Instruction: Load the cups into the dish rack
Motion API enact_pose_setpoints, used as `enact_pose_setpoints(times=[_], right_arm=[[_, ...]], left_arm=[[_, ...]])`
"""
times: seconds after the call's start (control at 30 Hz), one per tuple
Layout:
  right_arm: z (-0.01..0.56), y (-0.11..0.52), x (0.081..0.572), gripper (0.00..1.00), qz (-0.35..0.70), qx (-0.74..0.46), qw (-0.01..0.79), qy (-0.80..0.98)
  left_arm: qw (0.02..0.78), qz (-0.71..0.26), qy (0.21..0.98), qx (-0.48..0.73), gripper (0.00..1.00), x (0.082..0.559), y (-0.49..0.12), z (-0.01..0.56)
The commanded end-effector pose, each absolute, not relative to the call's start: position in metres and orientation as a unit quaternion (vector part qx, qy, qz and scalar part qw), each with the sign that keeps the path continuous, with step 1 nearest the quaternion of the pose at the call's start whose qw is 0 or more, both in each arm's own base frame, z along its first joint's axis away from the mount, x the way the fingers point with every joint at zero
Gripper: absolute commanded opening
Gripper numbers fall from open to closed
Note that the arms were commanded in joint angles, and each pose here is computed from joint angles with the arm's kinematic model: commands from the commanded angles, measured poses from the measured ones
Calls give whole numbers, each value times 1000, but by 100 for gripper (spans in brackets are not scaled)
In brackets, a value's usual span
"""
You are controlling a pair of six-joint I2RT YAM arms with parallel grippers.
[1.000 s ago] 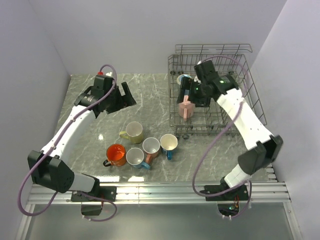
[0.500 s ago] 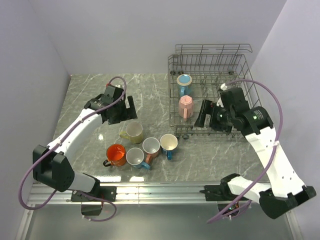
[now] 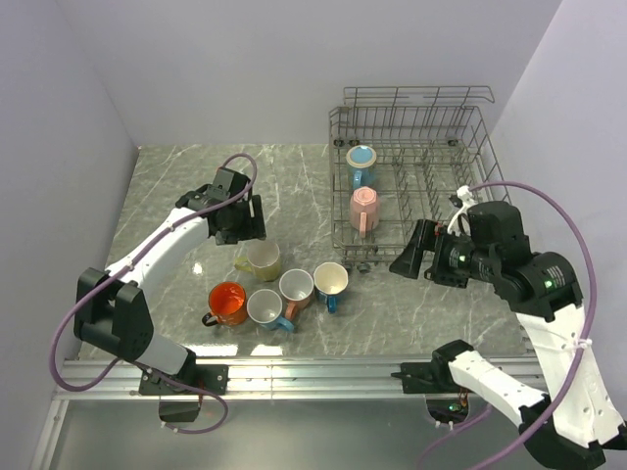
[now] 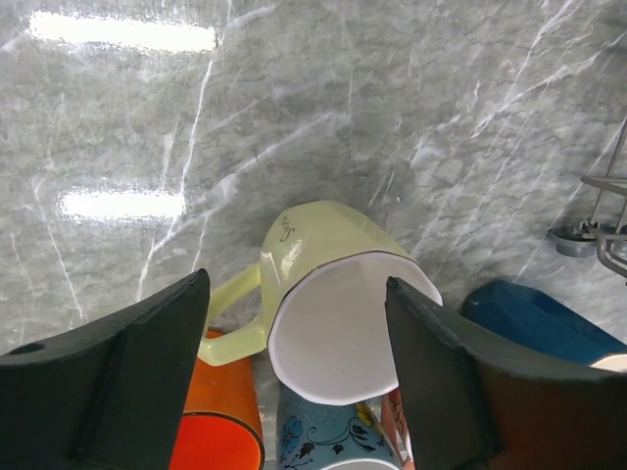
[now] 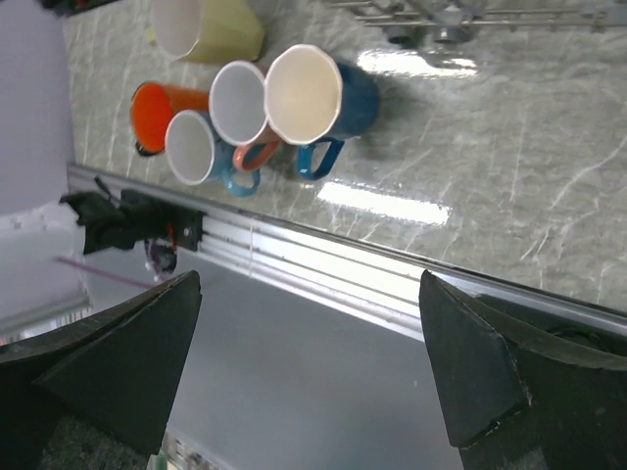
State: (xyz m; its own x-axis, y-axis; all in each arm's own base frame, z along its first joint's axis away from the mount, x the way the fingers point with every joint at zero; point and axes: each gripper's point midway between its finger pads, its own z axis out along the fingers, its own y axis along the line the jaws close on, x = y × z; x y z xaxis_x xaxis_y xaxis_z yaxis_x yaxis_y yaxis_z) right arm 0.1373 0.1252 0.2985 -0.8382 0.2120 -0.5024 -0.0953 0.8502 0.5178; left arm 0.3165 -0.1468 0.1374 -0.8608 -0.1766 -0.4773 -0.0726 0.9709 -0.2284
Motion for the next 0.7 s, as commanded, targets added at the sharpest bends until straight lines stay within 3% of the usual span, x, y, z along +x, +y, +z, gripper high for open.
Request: enact_pose_setpoints(times=[0.0,0.17,0.3,0.57,0.67], right_arm=[[302,123,163,98,263,85,317,907],[310,113,171,99,256,134,348,892],[312,109,169,99,248,133,354,892],[306,105,171,99,233,135,353,896],[305,105,173,99,231,134,352,897]], left_arm=[[273,-95,956,-52,76,321,-145,144],[255,-89,962,-47,73,318,-145,127],[234,-69,968,-49,60,315,-140,110],[223,-74,971,-47,51,316,-144,91],[212,-78,973,-49,32,318,-148,82]])
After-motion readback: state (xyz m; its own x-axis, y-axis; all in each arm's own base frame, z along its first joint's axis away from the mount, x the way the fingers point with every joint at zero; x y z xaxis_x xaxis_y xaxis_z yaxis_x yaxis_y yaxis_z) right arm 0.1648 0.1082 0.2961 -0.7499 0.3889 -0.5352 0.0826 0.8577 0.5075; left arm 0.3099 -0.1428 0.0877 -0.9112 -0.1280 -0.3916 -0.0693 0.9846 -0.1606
